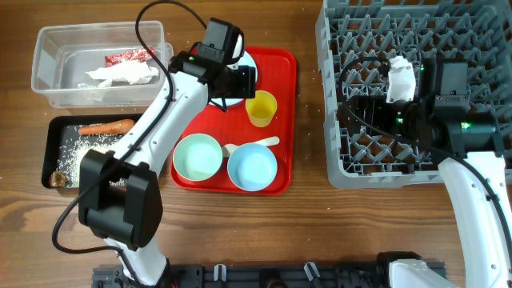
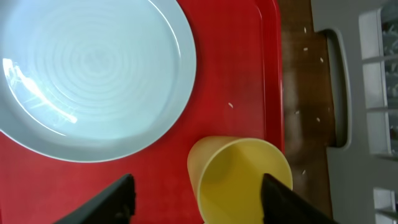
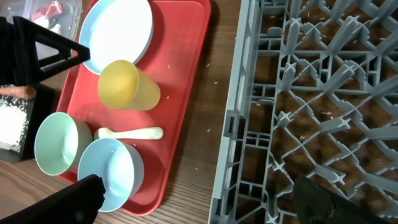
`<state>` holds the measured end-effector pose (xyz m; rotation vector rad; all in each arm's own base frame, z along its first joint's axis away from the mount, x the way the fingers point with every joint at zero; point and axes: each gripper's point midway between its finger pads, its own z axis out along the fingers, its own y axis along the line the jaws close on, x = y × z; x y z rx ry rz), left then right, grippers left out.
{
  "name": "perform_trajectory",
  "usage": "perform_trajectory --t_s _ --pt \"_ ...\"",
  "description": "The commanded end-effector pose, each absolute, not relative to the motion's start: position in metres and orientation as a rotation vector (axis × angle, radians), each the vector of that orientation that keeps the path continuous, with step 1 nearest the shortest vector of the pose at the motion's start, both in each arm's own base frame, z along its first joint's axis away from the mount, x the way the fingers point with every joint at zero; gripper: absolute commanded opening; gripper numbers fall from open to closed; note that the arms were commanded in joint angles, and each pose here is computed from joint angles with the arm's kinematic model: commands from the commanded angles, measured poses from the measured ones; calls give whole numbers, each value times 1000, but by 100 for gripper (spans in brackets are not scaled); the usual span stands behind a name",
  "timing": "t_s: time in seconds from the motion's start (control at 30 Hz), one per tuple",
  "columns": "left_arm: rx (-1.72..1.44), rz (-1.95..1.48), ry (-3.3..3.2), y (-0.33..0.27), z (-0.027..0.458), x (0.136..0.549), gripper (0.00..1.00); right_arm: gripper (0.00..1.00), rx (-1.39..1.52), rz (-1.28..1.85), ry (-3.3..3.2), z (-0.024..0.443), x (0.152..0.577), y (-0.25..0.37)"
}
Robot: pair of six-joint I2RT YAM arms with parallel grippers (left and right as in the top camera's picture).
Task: Sort waste into correct bins and load items into the dishwasher rack
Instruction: 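Move left gripper back over the red tray to the yellow cup, then grasp the yellow cup with the left gripper and lift it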
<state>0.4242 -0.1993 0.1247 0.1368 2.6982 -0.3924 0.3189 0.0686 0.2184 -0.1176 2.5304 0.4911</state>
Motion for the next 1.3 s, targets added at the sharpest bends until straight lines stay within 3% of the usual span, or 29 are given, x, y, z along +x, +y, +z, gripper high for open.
perform_trajectory --t_s 0.0,0.5,0.63,1.27 --pt "172 -382 2699 -208 125 422 59 100 -119 510 2537 216 319 70" --pt "189 -332 2787 -211 88 416 50 100 -120 510 2540 216 319 70" --pt "190 -335 2781 -212 89 417 38 100 -119 510 2540 216 319 70" --pt "197 -322 2815 -215 68 418 32 100 -124 506 2518 219 323 70"
